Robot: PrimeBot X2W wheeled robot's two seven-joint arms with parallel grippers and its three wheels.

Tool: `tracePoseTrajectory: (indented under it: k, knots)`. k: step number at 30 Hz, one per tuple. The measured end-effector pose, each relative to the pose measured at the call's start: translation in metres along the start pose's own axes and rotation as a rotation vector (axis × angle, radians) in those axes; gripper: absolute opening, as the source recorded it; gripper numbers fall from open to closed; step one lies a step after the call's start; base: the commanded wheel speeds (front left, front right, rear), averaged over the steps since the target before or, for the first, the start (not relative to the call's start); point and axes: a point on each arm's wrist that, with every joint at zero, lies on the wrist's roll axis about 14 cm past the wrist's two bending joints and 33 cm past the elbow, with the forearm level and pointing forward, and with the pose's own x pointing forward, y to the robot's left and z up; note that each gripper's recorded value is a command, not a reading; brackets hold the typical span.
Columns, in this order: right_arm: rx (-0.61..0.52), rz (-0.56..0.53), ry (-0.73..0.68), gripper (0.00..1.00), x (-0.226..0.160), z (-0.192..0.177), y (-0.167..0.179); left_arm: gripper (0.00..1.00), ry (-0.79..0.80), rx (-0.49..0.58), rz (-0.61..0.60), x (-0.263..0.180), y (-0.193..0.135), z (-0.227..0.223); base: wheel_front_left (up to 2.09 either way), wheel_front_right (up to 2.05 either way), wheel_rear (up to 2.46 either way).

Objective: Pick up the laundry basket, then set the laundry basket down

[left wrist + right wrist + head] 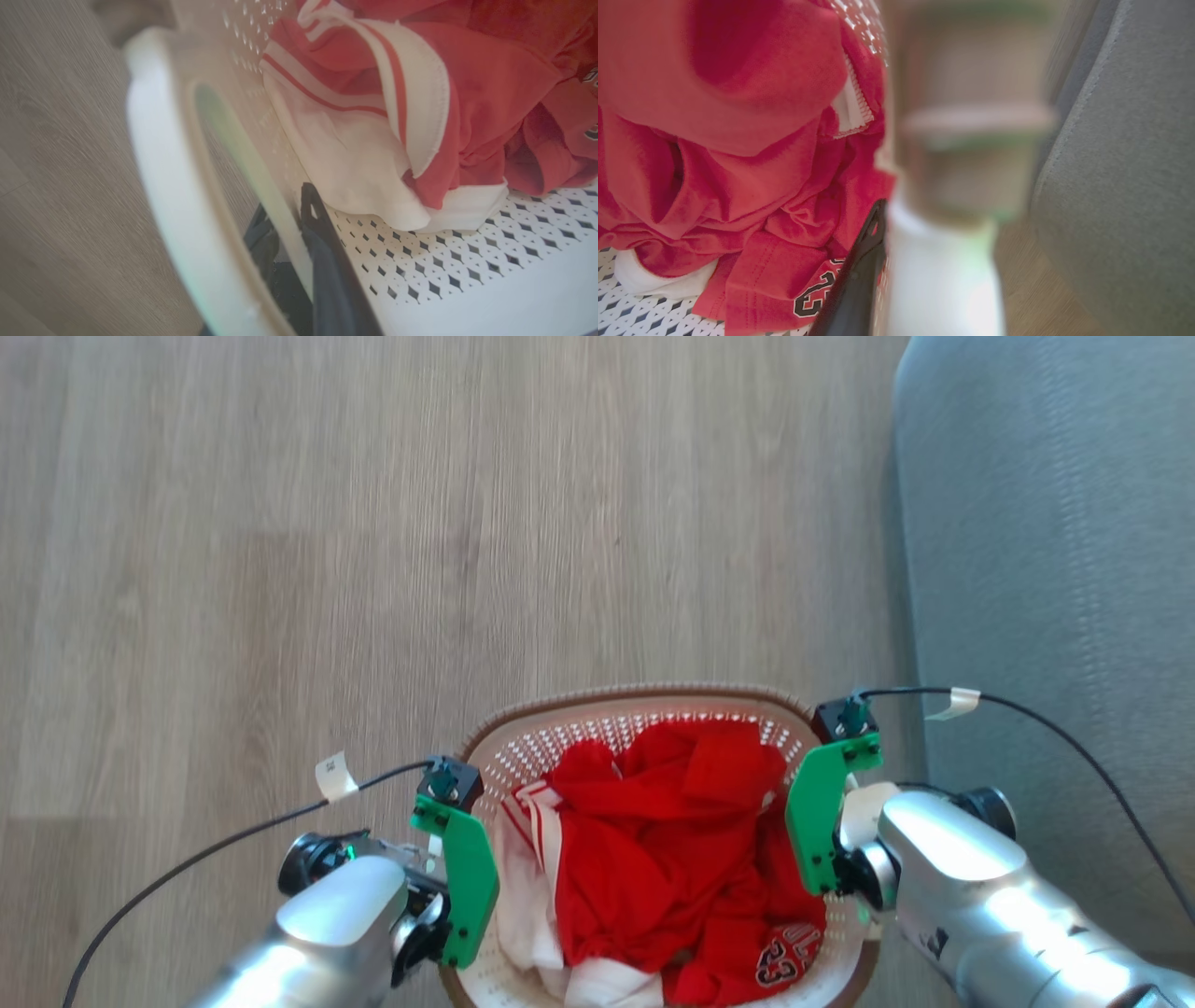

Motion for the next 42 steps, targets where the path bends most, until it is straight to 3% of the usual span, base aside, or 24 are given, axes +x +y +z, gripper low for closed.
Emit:
tracePoseTrajectory:
  k: [22, 42]
  knots:
    - [-0.051, 0.008, -0.115, 0.00, -0.060, -0.015, 0.044, 0.00, -0.073, 0.092, 0.013, -0.066, -0.022, -0.017, 0.00, 0.00, 0.00]
    - [-0.088, 0.004, -0.135, 0.00, -0.065, -0.013, 0.049, 0.00, -0.069, 0.096, 0.017, -0.075, -0.026, -0.021, 0.00, 0.00, 0.00]
